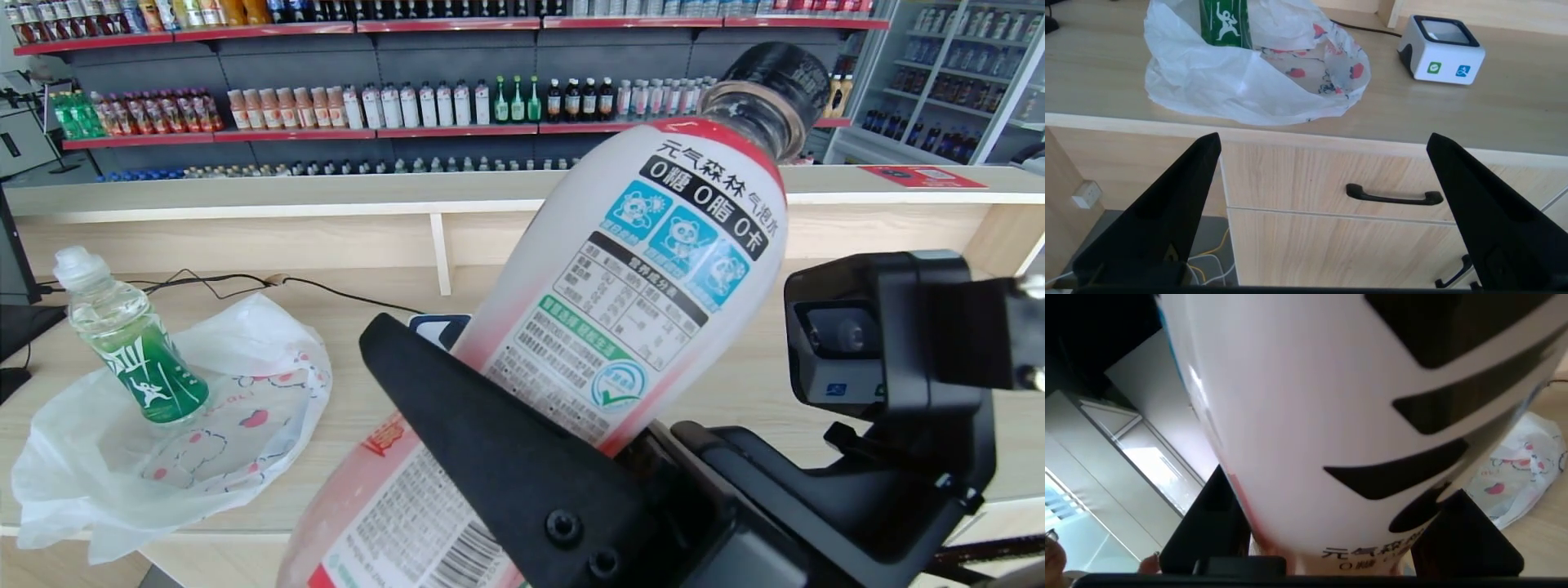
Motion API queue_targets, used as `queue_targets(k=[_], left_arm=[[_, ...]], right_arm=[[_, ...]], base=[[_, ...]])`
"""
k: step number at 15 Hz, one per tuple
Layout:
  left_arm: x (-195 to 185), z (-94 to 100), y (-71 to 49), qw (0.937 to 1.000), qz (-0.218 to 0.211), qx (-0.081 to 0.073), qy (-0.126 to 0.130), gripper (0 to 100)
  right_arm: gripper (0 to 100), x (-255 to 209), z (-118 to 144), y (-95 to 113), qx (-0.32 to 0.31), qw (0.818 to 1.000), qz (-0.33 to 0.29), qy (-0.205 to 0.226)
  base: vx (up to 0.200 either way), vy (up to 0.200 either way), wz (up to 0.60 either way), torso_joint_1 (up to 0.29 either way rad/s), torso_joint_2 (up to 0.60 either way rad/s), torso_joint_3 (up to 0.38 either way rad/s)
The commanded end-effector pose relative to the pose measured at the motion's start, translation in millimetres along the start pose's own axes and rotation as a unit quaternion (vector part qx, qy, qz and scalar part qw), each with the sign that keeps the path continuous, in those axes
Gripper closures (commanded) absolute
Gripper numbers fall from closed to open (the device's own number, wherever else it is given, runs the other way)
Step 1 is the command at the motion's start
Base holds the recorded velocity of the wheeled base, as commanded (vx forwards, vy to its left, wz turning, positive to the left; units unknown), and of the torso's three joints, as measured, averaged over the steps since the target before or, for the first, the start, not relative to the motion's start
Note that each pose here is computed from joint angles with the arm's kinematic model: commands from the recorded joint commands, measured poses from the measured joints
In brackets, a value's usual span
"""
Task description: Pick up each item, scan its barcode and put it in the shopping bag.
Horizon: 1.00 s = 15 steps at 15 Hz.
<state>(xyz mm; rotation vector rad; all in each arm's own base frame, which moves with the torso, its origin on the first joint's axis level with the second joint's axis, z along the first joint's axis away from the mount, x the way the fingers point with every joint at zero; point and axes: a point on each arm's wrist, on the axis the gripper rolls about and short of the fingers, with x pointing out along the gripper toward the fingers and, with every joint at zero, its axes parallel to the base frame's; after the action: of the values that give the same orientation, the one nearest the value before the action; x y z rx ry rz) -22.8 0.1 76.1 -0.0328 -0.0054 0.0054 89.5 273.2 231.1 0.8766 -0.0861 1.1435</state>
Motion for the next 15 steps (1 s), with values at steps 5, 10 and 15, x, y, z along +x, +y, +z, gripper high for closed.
queue_targets(k=[5,10,15], left_arm=[[0.1,0.1,0.0,1.0000,0.000,0.000,0.000,0],[0.1,0.1,0.0,1.0000,0.000,0.000,0.000,0],[0.1,0.1,0.0,1.0000,0.000,0.000,0.000,0]], right_arm=[[100,-1.8,2.5,0.6,-0.081,0.997,0.000,-0.002],[100,-24.2,-3.8,-9.8,-0.196,0.980,-0.011,0.042],[100,-27.2,17.4,-56.8,-0.331,0.938,-0.100,0.035]], base=[[0.000,0.000,0.00,0.000,0.00,0.000],[0.000,0.000,0.00,0.000,0.00,0.000],[0.000,0.000,0.00,0.000,0.00,0.000]])
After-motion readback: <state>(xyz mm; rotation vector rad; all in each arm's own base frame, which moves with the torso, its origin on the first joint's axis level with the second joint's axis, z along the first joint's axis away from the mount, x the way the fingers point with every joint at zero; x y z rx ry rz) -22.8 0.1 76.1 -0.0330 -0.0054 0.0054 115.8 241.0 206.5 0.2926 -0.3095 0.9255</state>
